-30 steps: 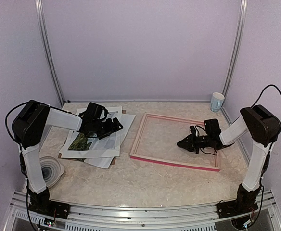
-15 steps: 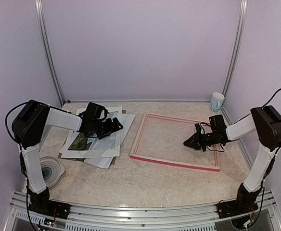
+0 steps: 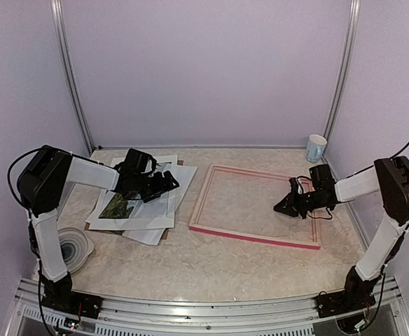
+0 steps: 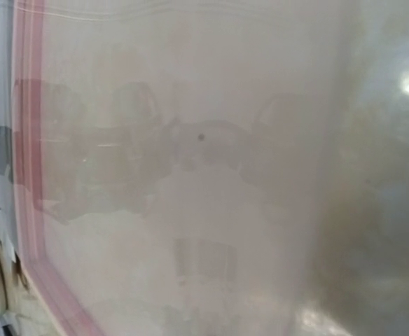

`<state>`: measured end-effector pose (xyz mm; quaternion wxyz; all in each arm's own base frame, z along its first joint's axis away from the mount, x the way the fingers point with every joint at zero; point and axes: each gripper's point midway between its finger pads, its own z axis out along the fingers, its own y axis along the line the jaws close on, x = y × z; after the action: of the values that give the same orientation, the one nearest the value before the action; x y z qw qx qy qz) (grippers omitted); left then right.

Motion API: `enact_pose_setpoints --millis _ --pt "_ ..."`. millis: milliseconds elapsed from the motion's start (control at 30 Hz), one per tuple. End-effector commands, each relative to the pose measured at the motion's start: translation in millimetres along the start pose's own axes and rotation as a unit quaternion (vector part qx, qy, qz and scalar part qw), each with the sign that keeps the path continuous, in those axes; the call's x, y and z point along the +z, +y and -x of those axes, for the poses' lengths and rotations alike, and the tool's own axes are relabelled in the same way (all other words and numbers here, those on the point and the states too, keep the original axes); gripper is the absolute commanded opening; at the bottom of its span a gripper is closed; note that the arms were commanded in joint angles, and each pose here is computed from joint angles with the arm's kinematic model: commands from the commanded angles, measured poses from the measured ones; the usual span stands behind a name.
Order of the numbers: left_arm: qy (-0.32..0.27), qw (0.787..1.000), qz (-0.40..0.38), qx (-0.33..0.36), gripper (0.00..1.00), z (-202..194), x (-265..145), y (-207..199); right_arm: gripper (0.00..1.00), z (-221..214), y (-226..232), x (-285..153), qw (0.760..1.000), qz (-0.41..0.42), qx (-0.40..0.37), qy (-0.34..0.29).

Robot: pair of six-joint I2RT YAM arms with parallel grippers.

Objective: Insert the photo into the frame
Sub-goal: Place the glass panel at the frame body.

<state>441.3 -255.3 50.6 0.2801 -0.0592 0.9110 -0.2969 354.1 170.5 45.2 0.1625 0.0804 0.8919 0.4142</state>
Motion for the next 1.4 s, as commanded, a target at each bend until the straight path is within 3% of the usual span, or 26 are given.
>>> enact_pose_setpoints --millis 0,900,1367 --pt "0.004 1.000 -0.006 -0.005 0.95 2.3 -4.4 -5.9 0.06 2.0 -10.3 -12.8 1.000 -0.024 -0.005 -0.010" --pt "0.005 1.000 -0.002 -0.003 0.95 1.2 -3.3 -4.3 0.07 6.2 -25.1 -48.6 0.997 -0.071 -0.026 -0.016" --pt "0.004 1.000 -0.002 -0.003 0.95 2.0 -3.9 -4.0 0.08 25.9 0.7 -79.3 0.997 0.004 -0.044 -0.070"
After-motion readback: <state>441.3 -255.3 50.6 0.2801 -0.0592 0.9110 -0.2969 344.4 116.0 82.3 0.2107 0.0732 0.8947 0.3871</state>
